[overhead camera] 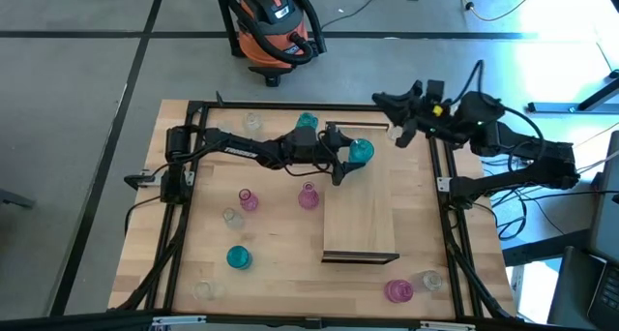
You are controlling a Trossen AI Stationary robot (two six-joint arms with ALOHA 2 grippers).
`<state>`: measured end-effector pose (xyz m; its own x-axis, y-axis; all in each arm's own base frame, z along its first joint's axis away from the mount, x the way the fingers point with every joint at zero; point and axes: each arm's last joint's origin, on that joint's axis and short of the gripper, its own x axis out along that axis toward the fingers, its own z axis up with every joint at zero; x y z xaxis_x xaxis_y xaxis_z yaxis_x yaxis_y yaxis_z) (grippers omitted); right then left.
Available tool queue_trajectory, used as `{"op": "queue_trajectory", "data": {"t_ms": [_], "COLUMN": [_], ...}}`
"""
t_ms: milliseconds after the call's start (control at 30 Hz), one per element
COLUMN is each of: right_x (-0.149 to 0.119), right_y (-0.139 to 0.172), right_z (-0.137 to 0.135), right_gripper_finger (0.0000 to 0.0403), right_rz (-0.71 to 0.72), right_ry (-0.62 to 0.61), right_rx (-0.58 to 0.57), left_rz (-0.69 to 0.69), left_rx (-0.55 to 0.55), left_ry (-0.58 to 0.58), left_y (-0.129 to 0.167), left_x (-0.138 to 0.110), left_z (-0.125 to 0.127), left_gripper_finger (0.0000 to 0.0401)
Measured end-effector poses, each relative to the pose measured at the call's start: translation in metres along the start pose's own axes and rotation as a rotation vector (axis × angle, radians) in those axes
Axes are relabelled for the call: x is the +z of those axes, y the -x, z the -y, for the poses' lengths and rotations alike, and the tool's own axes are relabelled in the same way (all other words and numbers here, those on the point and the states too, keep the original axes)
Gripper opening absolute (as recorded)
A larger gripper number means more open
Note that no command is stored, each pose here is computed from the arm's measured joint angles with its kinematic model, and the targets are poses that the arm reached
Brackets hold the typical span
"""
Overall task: Sort vases onto shelf
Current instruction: Put the blue vase on the shelf
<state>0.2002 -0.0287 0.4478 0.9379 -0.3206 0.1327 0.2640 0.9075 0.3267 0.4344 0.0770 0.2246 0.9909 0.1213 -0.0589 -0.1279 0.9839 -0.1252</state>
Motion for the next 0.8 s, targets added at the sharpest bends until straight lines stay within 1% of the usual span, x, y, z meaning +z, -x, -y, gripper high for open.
{"op": "queue_trajectory", "data": {"t_ms": [367,533,700,800], "right_x": [-0.028,-0.038,-0.044,-0.045], "right_y": [0.0,0.001,0.0,-0.002], "right_z": [0.009,0.012,0.014,0.014], "right_gripper_finger": [0.0001,0.0001,0.0001,0.0001], "right_rz": [-0.272,-0.366,-0.421,-0.421], "right_ry": [0.062,0.084,0.097,0.097], "right_rx": [-0.086,-0.116,-0.132,-0.134], "left_rz": [0.075,0.072,0.075,0.069], "left_rx": [-0.009,0.01,-0.015,-0.013], "left_ry": [-0.004,-0.001,-0.007,-0.011], "left_y": [0.0,0.0,0.0,0.0], "left_x": [0.007,0.007,0.007,0.007], "left_z": [0.002,0.001,0.002,-0.001], "left_gripper_finger": [0.0328,0.0328,0.0328,0.0328]}}
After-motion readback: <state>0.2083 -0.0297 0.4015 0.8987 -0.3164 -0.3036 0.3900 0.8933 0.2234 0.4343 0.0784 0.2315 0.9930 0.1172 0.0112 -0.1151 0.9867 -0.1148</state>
